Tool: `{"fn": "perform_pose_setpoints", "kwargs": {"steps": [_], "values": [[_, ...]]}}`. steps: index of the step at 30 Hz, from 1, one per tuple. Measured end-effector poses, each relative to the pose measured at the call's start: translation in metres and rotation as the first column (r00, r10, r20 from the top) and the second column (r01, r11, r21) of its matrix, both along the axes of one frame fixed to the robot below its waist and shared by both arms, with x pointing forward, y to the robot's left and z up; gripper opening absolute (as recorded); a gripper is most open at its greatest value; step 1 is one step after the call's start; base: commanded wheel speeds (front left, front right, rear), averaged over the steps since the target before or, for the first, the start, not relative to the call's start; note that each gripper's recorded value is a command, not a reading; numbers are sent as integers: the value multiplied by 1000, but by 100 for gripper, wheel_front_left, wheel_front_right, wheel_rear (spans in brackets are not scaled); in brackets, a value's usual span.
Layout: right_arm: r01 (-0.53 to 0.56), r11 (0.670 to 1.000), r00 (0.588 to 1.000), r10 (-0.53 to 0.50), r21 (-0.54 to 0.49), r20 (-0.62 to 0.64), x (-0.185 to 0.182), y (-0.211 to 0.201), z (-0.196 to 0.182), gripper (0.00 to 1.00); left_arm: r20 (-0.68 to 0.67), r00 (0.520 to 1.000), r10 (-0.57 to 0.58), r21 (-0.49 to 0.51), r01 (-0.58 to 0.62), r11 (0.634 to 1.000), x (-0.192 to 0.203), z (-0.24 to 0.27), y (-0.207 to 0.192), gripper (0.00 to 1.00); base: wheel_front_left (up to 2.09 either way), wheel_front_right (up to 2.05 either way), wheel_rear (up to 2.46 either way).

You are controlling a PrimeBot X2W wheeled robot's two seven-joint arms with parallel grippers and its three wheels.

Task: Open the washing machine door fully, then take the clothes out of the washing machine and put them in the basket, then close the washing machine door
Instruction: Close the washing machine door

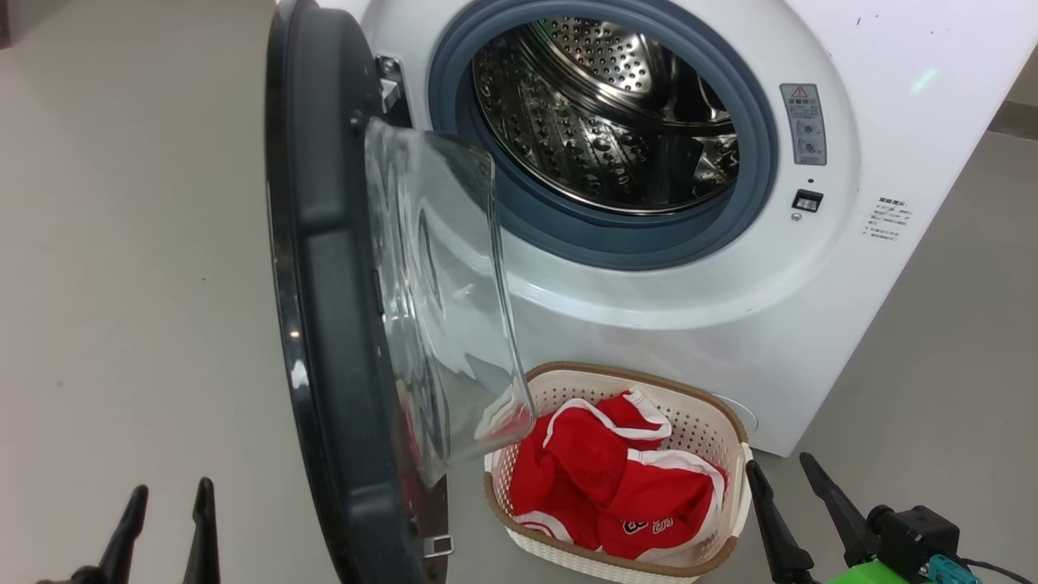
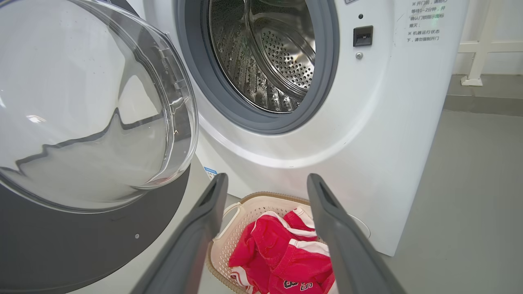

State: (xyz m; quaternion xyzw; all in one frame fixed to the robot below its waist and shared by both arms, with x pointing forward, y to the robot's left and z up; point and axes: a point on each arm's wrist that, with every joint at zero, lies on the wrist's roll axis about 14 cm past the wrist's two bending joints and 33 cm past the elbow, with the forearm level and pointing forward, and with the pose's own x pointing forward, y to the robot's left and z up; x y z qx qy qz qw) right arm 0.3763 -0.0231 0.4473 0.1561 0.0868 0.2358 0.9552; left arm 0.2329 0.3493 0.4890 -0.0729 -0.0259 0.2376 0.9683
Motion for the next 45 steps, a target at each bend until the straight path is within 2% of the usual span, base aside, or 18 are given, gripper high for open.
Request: {"fn": "perform_pose_setpoints", "kwargs": {"steps": [13, 14, 15, 16, 17, 27, 33, 45], "values": [[6, 1000, 1000, -6, -2, 15, -1, -2, 5, 100, -9, 1000, 14, -14, -14, 1000, -5, -8, -8, 100, 0, 0, 0], [5, 1000, 1000, -5, -2, 16, -1, -2, 5, 100, 3, 1000, 15, -16, -15, 1000, -4, -5, -8, 81, 0, 0, 0], [5, 1000, 1000, -5, -2, 16, -1, -2, 5, 100, 18, 1000, 14, -17, -14, 1000, -4, -1, -8, 43, 0, 0, 0], [5, 1000, 1000, -5, -2, 17, -1, -2, 6, 100, 35, 999, 11, -14, -11, 1000, -2, 4, -9, 13, 0, 0, 0], [4, 1000, 1000, -4, -2, 18, -1, -1, 6, 100, 52, 999, 5, -12, -5, 1000, -1, 9, -10, 0, 0, 0, 0], [8, 1000, 1000, -8, 0, 16, -2, -2, 5, 100, 179, 968, -175, 0, 178, 984, 25, 48, -50, 0, 0, 0, 0], [20, 1000, 1000, -20, 1, 4, -2, -6, 2, 100, 183, 937, -298, 9, 301, 954, 38, 53, -80, 0, 0, 0, 0], [91, 996, 996, -91, 4, -17, 2, -28, -6, 100, 177, 874, -453, 26, 456, 890, 67, 56, -124, 0, 0, 0, 0]]}}
